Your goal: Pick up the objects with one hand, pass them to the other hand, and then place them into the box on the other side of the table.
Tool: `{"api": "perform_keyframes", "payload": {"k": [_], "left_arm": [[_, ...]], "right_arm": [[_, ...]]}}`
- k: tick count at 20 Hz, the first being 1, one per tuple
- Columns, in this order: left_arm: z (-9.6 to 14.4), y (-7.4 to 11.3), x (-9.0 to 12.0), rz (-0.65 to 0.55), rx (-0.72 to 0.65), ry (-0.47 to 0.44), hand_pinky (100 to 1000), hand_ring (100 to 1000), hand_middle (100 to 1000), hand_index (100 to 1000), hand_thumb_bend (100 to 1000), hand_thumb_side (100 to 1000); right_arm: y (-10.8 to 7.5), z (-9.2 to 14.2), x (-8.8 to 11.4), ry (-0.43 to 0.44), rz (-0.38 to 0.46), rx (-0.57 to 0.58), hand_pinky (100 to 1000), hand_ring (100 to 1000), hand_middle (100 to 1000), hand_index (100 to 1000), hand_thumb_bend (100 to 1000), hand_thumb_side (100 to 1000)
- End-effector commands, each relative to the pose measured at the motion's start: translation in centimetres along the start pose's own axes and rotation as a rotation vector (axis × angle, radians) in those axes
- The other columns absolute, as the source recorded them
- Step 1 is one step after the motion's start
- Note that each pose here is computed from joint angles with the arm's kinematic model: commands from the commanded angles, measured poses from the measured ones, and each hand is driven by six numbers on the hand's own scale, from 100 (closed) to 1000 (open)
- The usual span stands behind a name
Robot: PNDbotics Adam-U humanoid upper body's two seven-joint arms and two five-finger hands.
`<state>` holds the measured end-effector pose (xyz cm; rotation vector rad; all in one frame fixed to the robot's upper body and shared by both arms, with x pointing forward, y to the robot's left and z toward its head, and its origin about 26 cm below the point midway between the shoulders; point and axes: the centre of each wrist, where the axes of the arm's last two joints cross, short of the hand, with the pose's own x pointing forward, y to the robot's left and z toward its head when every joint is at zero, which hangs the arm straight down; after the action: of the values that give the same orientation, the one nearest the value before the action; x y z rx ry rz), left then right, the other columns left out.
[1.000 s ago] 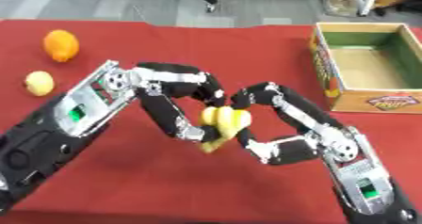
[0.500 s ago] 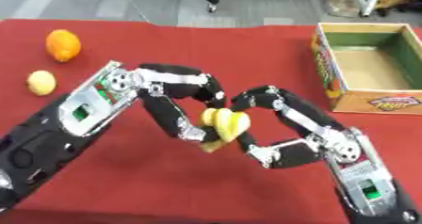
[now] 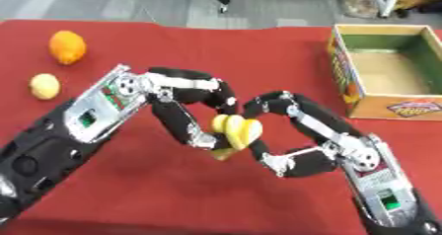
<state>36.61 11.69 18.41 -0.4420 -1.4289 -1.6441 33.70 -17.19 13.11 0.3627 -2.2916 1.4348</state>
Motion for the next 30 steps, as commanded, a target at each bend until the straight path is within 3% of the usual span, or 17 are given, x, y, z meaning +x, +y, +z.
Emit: {"api": "perform_keyframes", "payload": {"k": [1, 5, 11, 18, 22, 24, 30], "left_arm": [[0.29, 0.67, 0.13, -0.024, 0.018, 0.017, 765, 550, 470, 520, 188, 213], [0.17, 0.64, 0.08, -0.023, 0.022, 0.016, 768, 549, 470, 520, 187, 213], [0.06, 0.64, 0.1, -0.023, 0.022, 0.015, 768, 549, 470, 520, 187, 213], [0.08, 0.68, -0.03, -0.023, 0.028, 0.019, 769, 555, 475, 527, 192, 214], [0.21, 0.77, -0.12, -0.018, 0.033, 0.018, 775, 574, 513, 575, 219, 231], [0.35, 0.84, -0.1, -0.013, 0.028, 0.011, 782, 593, 538, 605, 269, 264], [0.86, 1.29, 0.23, -0.017, -0.003, -0.032, 824, 708, 667, 735, 585, 471]], "right_arm": [[-0.95, -0.31, 0.59, -0.028, 0.033, -0.002, 811, 666, 544, 811, 100, 388], [-1.03, -0.3, 0.6, -0.017, 0.036, -0.024, 803, 649, 520, 643, 100, 412], [-0.99, -0.36, 0.66, -0.007, 0.035, -0.062, 790, 623, 484, 511, 100, 421], [-0.97, -0.36, 0.7, 0.001, 0.033, -0.115, 767, 537, 375, 445, 100, 428], [-0.97, -0.36, 0.76, 0.001, 0.034, -0.144, 760, 510, 335, 435, 100, 433], [-0.96, -0.35, 0.79, 0.0, 0.034, -0.156, 759, 508, 332, 434, 100, 435], [-0.91, -0.38, 0.82, -0.006, 0.03, -0.167, 761, 509, 331, 433, 100, 437]]}}
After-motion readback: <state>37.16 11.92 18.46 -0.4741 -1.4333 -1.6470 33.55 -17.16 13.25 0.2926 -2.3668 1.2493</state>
